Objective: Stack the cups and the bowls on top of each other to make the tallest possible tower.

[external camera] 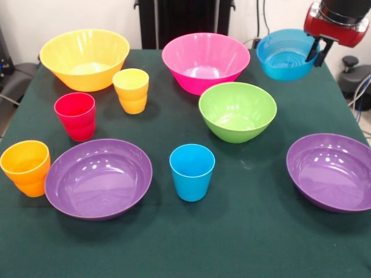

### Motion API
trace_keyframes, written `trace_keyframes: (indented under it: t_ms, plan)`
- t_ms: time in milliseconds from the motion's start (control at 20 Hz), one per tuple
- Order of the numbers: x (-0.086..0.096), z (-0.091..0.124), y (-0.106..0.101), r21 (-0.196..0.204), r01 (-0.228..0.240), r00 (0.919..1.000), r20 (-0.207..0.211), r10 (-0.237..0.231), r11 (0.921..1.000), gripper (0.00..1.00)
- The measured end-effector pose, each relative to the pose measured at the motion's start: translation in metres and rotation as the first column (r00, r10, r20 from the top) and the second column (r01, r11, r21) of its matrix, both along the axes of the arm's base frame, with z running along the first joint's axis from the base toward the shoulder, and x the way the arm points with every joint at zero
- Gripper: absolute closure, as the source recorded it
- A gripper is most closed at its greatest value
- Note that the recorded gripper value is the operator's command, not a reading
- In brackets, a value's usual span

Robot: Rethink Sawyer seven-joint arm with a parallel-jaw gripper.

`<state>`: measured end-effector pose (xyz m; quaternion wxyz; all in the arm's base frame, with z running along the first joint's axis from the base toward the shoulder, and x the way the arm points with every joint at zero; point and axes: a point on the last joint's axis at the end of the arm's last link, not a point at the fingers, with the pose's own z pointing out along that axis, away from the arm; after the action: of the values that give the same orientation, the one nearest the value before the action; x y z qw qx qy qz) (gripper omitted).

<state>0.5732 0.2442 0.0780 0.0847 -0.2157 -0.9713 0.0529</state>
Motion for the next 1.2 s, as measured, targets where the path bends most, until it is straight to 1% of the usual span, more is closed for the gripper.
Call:
trace_keyframes:
  t_ms: [50, 200, 350, 500, 700, 750, 800, 850, 900, 950, 1150, 1200]
  plan:
    - [0.008, 0.004, 0.000, -0.002, 0.000, 1.0000, 0.001, 0.000, 1.0000, 1.00]
    - [0.017, 0.008, -0.001, -0.005, -0.001, 1.0000, 0.004, 0.001, 1.0000, 1.00]
    - [0.030, 0.009, -0.004, -0.014, -0.002, 0.9997, 0.022, 0.002, 0.9999, 1.00]
    - [0.036, 0.007, -0.006, -0.021, -0.002, 0.9995, 0.032, 0.003, 0.9998, 1.00]
    - [0.054, 0.002, -0.015, -0.039, 0.001, 0.9986, 0.054, 0.002, 0.9993, 1.00]
    - [0.058, 0.000, -0.018, -0.044, 0.000, 0.9983, 0.058, 0.002, 0.9990, 1.00]
    - [0.068, -0.004, -0.026, -0.055, 0.000, 0.9977, 0.067, 0.003, 0.9985, 1.00]
    - [0.073, -0.007, -0.032, -0.062, 0.001, 0.9975, 0.071, 0.004, 0.9981, 1.00]
    - [0.075, -0.009, -0.034, -0.064, 0.001, 0.9974, 0.071, 0.003, 0.9979, 1.00]
    - [0.081, -0.013, -0.041, -0.072, 0.003, 0.9973, 0.074, 0.003, 0.9974, 1.00]
    - [0.094, -0.026, -0.061, -0.093, 0.010, 0.9974, 0.072, -0.003, 0.9956, 1.00]
    - [0.097, -0.032, -0.069, -0.103, 0.012, 0.9977, 0.068, -0.005, 0.9946, 1.00]
